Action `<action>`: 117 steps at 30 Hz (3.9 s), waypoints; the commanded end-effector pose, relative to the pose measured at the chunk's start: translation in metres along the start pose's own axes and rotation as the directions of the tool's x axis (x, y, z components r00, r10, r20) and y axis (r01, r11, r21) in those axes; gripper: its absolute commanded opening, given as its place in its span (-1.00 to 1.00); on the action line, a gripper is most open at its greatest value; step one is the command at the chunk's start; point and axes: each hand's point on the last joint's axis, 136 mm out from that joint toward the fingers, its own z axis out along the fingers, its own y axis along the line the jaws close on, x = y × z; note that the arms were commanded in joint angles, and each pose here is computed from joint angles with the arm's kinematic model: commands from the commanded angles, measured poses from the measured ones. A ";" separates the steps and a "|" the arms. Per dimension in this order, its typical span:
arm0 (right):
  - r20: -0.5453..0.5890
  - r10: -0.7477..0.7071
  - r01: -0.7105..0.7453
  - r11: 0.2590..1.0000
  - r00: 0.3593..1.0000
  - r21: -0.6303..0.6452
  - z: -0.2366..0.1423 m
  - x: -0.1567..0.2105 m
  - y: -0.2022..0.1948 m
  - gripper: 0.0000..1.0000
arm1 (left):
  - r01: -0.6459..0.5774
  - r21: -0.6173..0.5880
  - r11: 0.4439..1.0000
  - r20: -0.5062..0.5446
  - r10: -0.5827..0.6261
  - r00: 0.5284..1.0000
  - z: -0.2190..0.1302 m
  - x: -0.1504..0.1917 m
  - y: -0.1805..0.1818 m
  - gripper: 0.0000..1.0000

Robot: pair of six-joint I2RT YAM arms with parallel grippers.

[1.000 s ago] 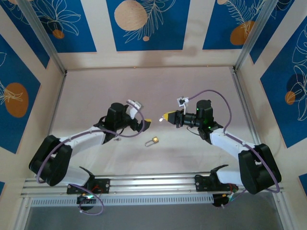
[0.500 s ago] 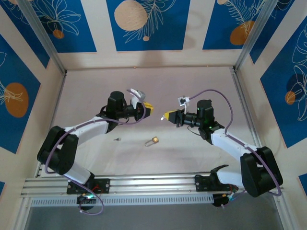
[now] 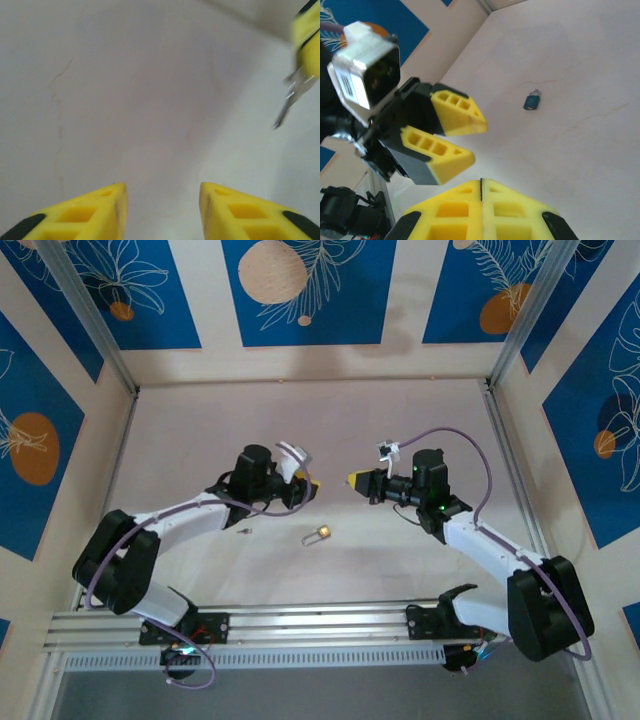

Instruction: Unlock with the key

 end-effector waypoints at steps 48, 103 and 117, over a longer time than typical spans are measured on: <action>0.130 0.121 -0.164 0.903 0.984 0.397 -0.066 0.012 -0.063 -1.00 | -0.109 0.074 0.991 -0.843 0.121 0.523 0.036 0.127 -0.047 0.08; 0.122 0.202 -0.224 0.952 0.972 0.210 -0.048 0.011 -0.006 -1.00 | -0.413 0.018 0.911 -0.020 0.413 0.911 0.037 -0.003 -0.085 -0.61; 0.104 0.156 -0.176 0.958 0.982 0.227 -0.040 0.017 0.004 -1.00 | -0.471 -0.069 0.880 0.070 0.475 0.877 0.026 -0.013 -0.092 -0.61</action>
